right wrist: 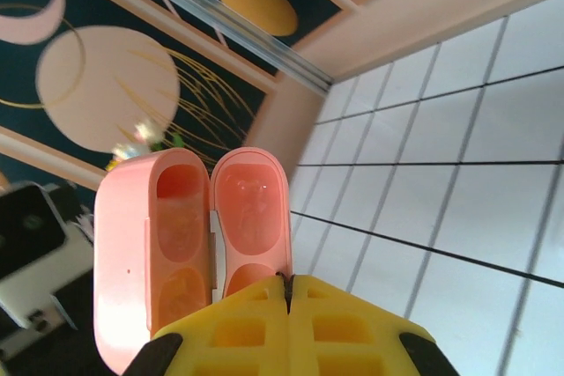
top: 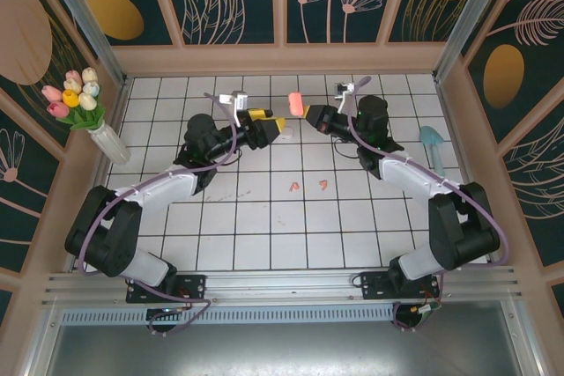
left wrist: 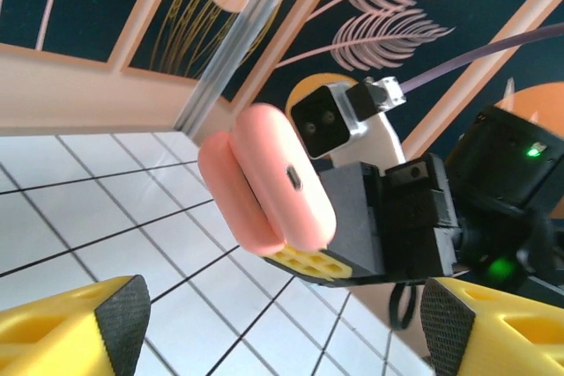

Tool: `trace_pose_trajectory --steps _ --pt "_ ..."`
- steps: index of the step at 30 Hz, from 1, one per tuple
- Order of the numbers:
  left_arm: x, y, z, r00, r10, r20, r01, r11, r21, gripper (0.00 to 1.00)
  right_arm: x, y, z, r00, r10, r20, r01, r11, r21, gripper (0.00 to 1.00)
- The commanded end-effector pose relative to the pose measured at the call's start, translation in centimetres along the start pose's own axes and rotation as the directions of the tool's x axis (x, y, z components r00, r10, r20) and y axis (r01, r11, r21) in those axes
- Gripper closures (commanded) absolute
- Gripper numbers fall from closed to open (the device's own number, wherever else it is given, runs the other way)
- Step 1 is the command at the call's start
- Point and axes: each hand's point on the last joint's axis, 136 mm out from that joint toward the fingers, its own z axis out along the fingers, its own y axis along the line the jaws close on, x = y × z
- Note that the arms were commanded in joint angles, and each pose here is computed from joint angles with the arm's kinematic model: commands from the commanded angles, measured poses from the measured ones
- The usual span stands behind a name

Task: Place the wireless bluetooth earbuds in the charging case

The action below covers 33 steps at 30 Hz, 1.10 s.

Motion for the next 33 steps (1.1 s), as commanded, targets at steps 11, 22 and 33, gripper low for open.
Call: trace_pose_trajectory --steps 11,22,33 --pt "-0.6 3.5 2.0 0.96 0.107 -0.26 -0.144 0.982 -0.125 0.15 1.4 -3.9 -2.3 0.953 -0.279 -0.119 0.302 0.914 0.273 1.0" --pt "2.4 5.3 3.4 0.848 0.035 -0.528 -0.023 0.999 0.029 0.18 3.2 -5.1 -2.8 0.832 -0.49 -0.261 0.552 0.778 0.3 1.0" --pt "5.8 5.6 3.0 0.744 -0.011 -0.668 0.095 0.991 0.089 0.36 4.9 -4.8 -2.0 0.786 -0.527 -0.323 0.603 0.769 0.213 1.0"
